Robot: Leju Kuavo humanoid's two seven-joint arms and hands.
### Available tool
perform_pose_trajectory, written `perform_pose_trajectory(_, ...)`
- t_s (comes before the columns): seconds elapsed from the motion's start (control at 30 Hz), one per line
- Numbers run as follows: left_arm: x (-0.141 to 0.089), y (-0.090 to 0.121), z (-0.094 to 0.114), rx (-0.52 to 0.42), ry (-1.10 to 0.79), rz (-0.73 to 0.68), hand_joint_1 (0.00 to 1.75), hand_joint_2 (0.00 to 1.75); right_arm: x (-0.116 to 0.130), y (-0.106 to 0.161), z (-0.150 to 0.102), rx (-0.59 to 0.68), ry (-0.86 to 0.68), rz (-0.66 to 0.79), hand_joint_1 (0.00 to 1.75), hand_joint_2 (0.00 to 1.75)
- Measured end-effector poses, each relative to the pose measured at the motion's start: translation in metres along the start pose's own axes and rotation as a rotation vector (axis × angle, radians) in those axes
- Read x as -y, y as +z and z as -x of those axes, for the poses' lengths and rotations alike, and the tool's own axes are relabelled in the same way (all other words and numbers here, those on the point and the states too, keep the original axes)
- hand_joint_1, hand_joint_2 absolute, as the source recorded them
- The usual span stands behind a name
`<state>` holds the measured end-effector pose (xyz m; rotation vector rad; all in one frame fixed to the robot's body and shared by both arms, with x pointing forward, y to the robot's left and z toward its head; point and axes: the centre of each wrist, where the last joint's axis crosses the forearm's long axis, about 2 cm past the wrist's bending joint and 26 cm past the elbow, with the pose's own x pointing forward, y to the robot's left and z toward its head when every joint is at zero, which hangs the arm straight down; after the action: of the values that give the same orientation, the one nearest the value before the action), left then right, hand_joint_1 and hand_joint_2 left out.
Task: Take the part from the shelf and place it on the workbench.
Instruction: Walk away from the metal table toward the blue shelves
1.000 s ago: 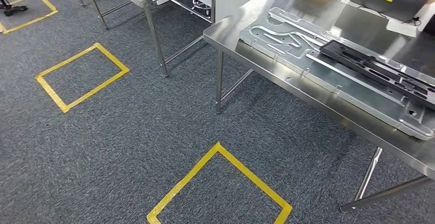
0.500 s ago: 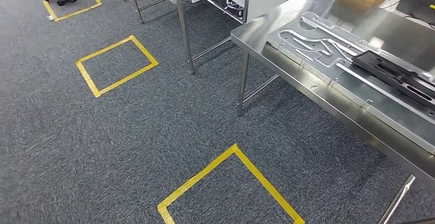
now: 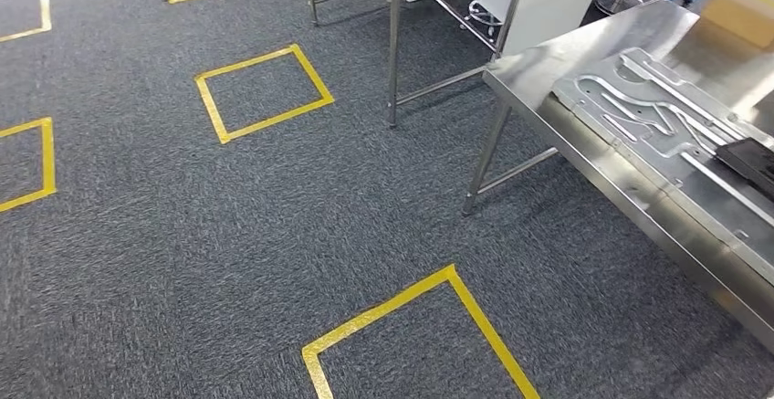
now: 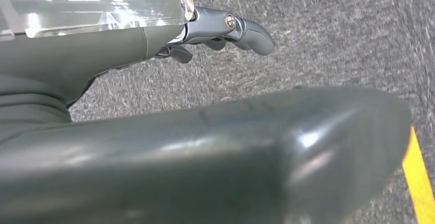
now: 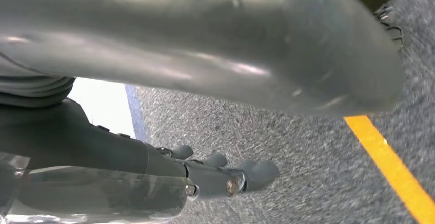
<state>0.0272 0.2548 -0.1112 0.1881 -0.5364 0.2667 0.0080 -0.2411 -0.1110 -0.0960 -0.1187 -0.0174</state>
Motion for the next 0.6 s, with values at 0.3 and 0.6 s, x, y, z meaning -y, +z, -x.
perform_pose_trajectory(0.3,0.0003,0.0000,-0.0002,-0.001,-0.006,0.005,0.00,0.00,0.0012,-0.0001,0.0013,-0.001,0.022,0.004,0.00,0.00)
perform_pose_trajectory(0.6,-0.0005,0.0008,0.0016,-0.004,-0.010,0.004,0.00,0.00,0.0023,-0.0003,0.0025,-0.004,0.034,0.002,0.00,0.00)
